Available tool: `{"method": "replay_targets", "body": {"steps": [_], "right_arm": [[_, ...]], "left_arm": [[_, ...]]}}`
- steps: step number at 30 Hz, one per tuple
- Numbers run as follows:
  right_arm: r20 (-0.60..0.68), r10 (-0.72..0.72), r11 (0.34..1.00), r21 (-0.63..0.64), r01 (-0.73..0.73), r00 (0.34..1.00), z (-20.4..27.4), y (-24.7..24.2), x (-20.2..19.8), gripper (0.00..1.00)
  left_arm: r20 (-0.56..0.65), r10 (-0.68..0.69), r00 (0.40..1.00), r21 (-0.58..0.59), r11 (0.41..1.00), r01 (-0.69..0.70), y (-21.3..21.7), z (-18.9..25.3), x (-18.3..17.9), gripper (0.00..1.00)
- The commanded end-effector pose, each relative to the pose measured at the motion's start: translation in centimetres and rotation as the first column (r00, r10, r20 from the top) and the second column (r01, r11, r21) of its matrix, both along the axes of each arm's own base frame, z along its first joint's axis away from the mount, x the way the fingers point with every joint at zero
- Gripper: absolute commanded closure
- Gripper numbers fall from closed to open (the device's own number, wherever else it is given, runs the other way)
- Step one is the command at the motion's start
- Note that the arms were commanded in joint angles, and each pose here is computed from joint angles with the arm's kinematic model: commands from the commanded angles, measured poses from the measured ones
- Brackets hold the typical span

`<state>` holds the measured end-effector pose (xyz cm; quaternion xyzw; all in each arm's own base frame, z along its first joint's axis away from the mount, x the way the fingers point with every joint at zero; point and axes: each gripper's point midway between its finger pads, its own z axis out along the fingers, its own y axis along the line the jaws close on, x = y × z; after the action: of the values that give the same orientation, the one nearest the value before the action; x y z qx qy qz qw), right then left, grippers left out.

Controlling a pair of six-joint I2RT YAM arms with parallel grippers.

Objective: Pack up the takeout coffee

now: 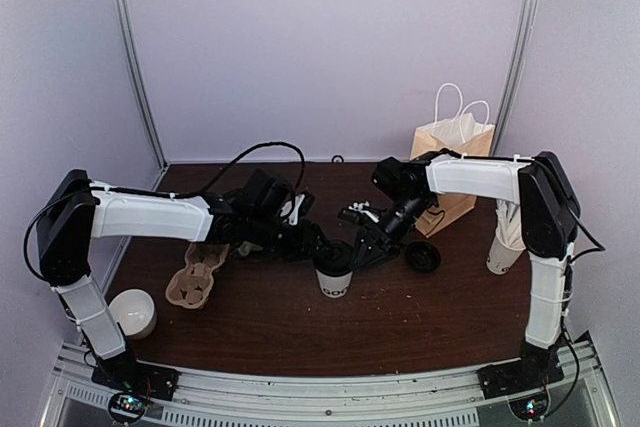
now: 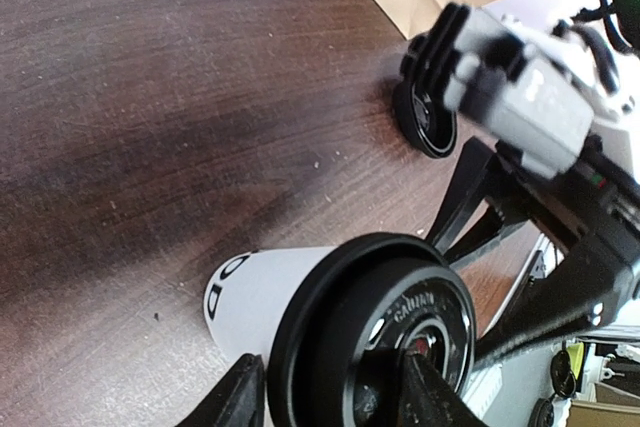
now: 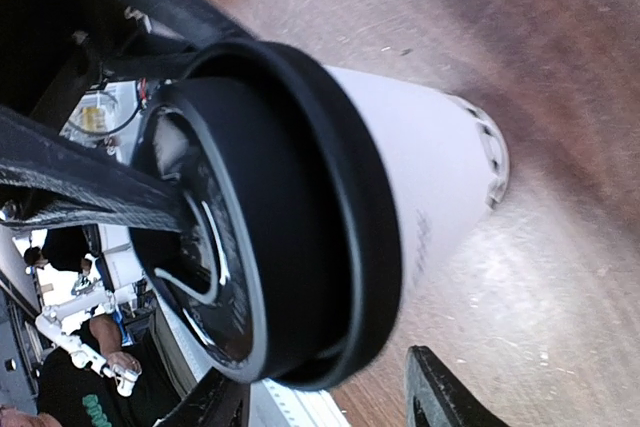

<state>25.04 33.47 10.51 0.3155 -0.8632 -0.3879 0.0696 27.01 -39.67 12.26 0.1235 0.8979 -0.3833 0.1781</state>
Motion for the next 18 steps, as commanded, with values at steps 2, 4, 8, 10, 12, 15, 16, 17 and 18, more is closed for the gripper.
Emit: {"method": "replay_targets", "body": {"steps": [2,4,8,10,12,15,16,17,18], "right_arm": [[0.112,0.022,0.926,-0.376,0.022,0.994,-9.5,-4.7,2.4,0.48],[0.106,0.035,0.915,-0.403,0.011,0.994,-10.3,-5.1,2.5,0.48],[0.144,0.058,0.920,-0.393,0.003,0.988,-9.3,-4.7,3.5,0.49],[0.188,0.072,0.915,-0.404,0.010,0.980,-8.8,-4.7,4.5,0.49],[0.191,0.082,0.910,-0.415,0.004,0.978,-9.1,-4.7,4.8,0.49],[0.176,0.111,0.895,-0.445,-0.021,0.978,-10.4,-4.7,4.4,0.49],[0.170,0.123,0.890,-0.455,-0.032,0.978,-10.9,-4.7,4.3,0.49],[0.157,0.127,0.893,-0.447,-0.044,0.979,-11.0,-4.4,4.0,0.49],[0.146,0.125,0.902,-0.428,-0.051,0.981,-10.6,-4.0,3.9,0.49]], "left_arm": [[-0.019,0.008,1.000,0.068,0.998,-0.007,0.8,-1.8,-0.2,0.52],[-0.020,0.006,1.000,0.079,0.997,-0.004,0.8,-1.9,-0.2,0.52],[-0.012,-0.004,1.000,0.091,0.996,0.005,0.9,-1.8,-0.1,0.51],[-0.009,-0.008,1.000,0.095,0.995,0.009,1.0,-1.8,0.0,0.50],[0.000,-0.013,1.000,0.101,0.995,0.013,1.1,-1.7,0.1,0.49],[0.030,-0.019,0.999,0.113,0.993,0.015,1.6,-1.6,0.3,0.45],[0.029,-0.013,1.000,0.121,0.993,0.009,2.0,-1.9,0.4,0.45],[0.022,-0.009,1.000,0.126,0.992,0.006,2.3,-2.2,0.4,0.45],[0.025,-0.008,1.000,0.119,0.993,0.005,2.4,-2.1,0.4,0.44]]}}
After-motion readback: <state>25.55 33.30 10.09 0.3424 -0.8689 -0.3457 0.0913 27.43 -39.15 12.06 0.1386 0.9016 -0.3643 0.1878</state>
